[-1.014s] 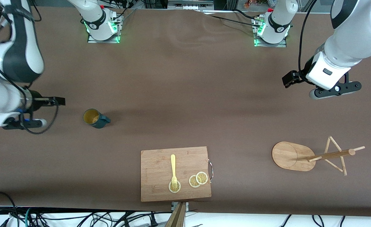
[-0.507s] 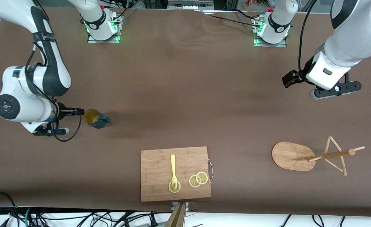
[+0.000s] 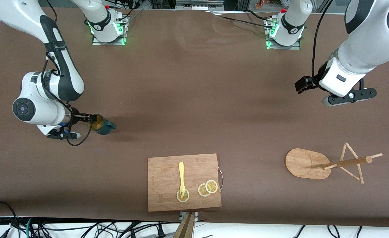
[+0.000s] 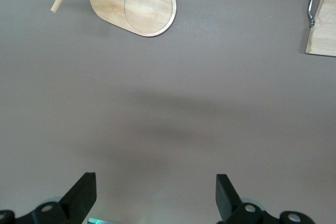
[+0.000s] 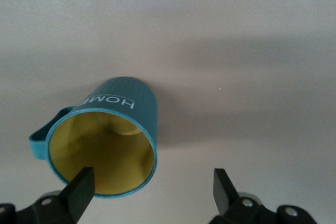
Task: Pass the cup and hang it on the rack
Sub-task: 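Reach the right gripper down to the teal mug, then grasp the teal mug rim with the right gripper while the left gripper approaches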
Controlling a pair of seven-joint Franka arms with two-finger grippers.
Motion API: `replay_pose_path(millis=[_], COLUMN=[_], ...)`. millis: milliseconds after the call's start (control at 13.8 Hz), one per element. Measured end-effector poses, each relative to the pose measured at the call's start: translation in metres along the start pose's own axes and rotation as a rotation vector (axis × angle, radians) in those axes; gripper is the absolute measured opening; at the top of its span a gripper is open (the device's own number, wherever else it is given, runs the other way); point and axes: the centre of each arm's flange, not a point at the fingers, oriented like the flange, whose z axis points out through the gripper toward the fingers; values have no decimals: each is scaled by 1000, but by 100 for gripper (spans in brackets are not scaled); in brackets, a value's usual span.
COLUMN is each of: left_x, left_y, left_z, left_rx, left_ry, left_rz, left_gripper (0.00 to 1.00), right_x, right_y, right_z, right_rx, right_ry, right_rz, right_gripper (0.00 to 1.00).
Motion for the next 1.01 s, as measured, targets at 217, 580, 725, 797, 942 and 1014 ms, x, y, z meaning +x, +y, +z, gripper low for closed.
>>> replay_pose_path(millis=[217,580,725,797,942,1014], left_x=[12,-22,-43,-53,-64,-66], left_y=[-4,-44,-65,-72,-74,-71], left_z=[25,-33,-46,-45,-20,4], left_rx=[33,47,48,51,54,48], left_ry=[-64,-99,-86,-81,-55,-40], left_rz=[-11,63,60,56,57,62], left_gripper=[100,100,100,100,100,100], right_x=[2,8,8,8,8,8], right_y=[4,5,5,5,4,4], right_z=[9,22,22,22,22,22], right_rx=[3,5,5,6,6,7], right_ry=[15,29,29,30,31,33], right_rz=[8,11,25,40,51,52], right_gripper=[100,91,70,59,37,25])
